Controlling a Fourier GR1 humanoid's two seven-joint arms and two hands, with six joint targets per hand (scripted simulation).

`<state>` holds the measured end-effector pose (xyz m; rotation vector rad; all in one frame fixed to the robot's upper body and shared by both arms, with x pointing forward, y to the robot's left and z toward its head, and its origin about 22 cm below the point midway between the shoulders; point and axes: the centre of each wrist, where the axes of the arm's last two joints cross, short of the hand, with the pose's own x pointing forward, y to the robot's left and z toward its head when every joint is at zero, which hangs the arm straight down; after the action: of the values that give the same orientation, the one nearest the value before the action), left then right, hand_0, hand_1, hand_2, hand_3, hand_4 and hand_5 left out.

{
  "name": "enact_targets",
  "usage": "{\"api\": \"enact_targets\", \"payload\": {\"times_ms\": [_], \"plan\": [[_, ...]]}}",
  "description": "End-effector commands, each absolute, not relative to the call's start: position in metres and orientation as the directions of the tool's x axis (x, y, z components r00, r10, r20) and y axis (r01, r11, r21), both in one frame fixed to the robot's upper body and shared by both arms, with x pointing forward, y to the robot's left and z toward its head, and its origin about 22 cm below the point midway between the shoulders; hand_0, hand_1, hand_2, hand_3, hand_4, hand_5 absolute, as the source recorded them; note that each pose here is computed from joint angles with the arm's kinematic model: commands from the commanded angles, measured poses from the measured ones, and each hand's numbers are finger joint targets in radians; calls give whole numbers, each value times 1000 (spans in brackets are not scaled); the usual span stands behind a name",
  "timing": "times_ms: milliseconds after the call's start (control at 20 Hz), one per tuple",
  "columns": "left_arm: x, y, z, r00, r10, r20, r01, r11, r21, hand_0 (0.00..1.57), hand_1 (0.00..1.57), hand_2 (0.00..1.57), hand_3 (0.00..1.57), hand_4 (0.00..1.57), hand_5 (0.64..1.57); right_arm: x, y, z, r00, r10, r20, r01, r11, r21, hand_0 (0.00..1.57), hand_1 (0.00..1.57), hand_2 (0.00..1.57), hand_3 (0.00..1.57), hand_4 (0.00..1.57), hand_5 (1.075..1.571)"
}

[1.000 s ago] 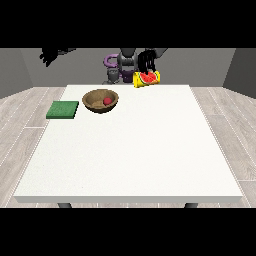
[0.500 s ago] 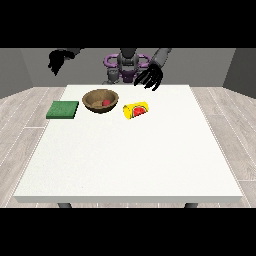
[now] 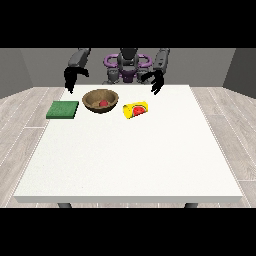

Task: Pick the cup and pour the ball into the bowl, then pick the bowl and place it on the pad

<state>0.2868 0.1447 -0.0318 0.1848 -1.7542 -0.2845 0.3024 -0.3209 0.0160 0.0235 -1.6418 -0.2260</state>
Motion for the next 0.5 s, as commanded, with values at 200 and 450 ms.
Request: {"api": "enact_targets", "payload": {"times_ms": [200, 450], "plan": [[285, 159, -25, -265, -156, 951, 95, 978, 187, 0, 0, 0, 0, 922, 1444, 301, -304, -40, -56, -145, 988, 156, 976, 152, 0, 0, 0, 0, 506, 1570], [281, 187, -31, -257, -175, 951, 85, 975, 203, 0, 0, 0, 0, 936, 1434, 307, -297, -59, -14, -142, 990, 139, 980, 142, 0, 0, 0, 0, 425, 1570]]}}
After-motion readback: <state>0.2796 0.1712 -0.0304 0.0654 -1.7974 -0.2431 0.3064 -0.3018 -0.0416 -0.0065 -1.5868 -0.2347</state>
